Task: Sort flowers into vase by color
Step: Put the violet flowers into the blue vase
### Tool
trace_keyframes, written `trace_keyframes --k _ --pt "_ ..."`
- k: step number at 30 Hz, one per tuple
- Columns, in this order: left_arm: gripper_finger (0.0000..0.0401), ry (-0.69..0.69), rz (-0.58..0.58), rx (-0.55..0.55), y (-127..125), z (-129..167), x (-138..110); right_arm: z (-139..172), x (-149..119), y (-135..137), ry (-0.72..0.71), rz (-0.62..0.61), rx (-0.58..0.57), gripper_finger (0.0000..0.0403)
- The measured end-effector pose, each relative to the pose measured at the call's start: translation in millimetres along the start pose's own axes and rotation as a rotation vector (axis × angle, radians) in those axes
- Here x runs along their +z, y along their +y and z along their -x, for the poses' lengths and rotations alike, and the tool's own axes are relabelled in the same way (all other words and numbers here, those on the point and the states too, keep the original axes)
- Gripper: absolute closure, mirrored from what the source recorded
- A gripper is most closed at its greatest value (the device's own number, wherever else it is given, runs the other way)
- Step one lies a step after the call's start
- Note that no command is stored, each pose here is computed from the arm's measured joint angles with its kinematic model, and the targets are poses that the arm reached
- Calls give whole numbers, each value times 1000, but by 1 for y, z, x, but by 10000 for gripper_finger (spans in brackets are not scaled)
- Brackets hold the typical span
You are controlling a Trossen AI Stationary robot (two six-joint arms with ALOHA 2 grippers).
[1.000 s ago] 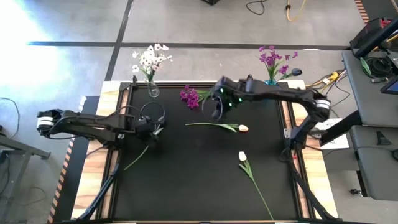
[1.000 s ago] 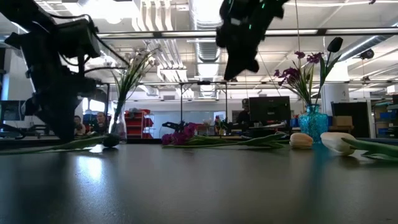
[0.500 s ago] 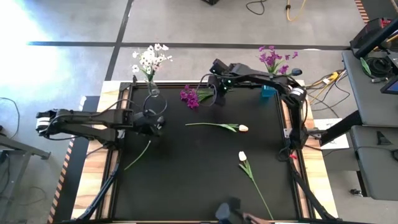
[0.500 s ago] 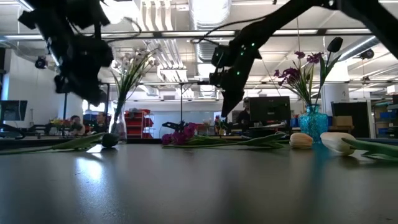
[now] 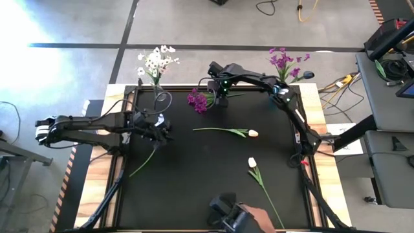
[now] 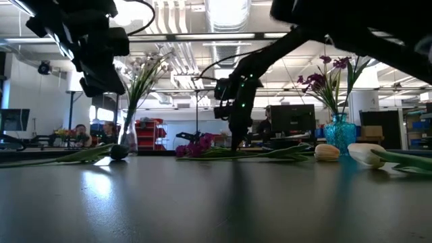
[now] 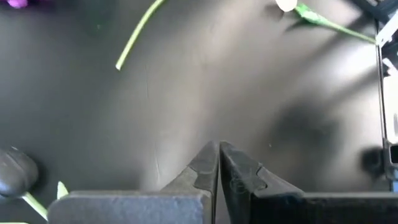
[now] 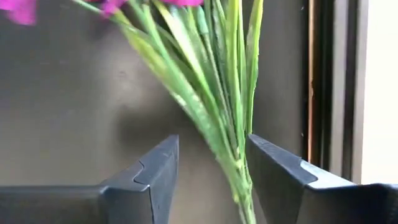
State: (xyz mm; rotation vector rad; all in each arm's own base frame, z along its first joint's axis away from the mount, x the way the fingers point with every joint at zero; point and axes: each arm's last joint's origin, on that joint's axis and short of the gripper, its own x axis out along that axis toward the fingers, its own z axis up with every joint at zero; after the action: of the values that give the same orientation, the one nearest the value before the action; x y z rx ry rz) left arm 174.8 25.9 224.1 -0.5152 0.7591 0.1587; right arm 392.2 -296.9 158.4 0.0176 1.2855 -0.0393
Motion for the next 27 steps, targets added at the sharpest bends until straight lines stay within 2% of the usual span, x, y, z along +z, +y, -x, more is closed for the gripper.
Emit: trace_keyframes --k 4,7,15,20,27 --pt "401 21 5 -9 2 -3 -5 -13 3 -7 37 -32 24 232" --pt "401 22 6 -9 2 -3 -5 -18 4 -10 60 -56 35 254" --pt "401 -25 2 -3 1 4 -2 -8 6 -10 58 -80 40 380" --pt "401 -98 24 34 5 14 1 36 11 -9 -55 -138 51 386" --pt "401 -240 35 81 8 34 11 128 15 2 -286 -189 -65 388"
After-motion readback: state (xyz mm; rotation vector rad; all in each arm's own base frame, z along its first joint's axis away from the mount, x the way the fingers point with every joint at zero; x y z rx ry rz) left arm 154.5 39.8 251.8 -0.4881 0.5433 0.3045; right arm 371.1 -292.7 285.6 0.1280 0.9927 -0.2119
